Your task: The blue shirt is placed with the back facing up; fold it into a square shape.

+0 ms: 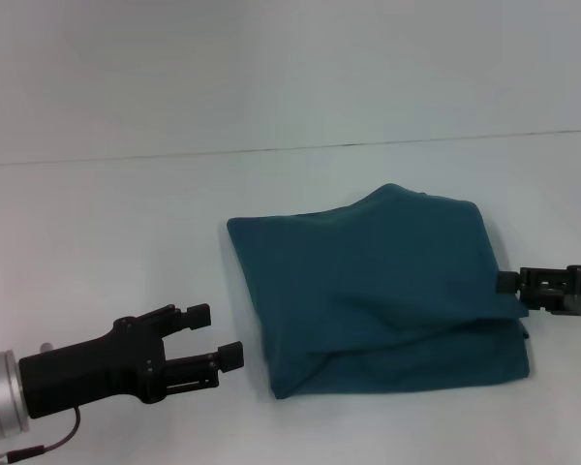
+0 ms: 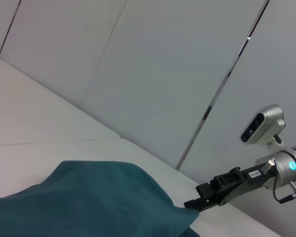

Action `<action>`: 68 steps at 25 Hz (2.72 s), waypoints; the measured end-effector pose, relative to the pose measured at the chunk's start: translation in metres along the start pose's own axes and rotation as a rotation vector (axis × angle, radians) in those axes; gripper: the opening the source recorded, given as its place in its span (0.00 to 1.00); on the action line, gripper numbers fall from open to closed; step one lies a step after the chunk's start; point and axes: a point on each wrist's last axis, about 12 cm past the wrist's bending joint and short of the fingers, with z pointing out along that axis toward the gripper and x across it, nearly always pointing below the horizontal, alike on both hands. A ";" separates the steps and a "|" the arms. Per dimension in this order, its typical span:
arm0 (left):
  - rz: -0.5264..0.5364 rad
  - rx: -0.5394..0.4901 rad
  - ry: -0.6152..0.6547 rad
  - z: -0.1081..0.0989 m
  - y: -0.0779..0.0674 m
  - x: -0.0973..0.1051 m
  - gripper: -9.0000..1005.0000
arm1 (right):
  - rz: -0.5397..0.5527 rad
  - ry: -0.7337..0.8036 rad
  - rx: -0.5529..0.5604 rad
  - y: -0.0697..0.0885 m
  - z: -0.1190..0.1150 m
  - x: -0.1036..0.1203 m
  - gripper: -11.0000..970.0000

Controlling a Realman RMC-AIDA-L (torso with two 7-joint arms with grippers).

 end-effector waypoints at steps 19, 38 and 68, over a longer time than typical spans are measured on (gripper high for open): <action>0.010 0.001 0.000 0.001 0.000 -0.001 0.92 | -0.033 0.018 0.050 0.006 0.030 0.000 0.71; 0.005 0.005 -0.001 0.003 0.000 0.000 0.92 | -0.051 0.022 0.026 0.006 0.026 0.002 0.01; 0.007 -0.001 0.000 0.009 0.002 -0.004 0.92 | -0.186 -0.096 -0.267 0.045 -0.020 -0.024 0.02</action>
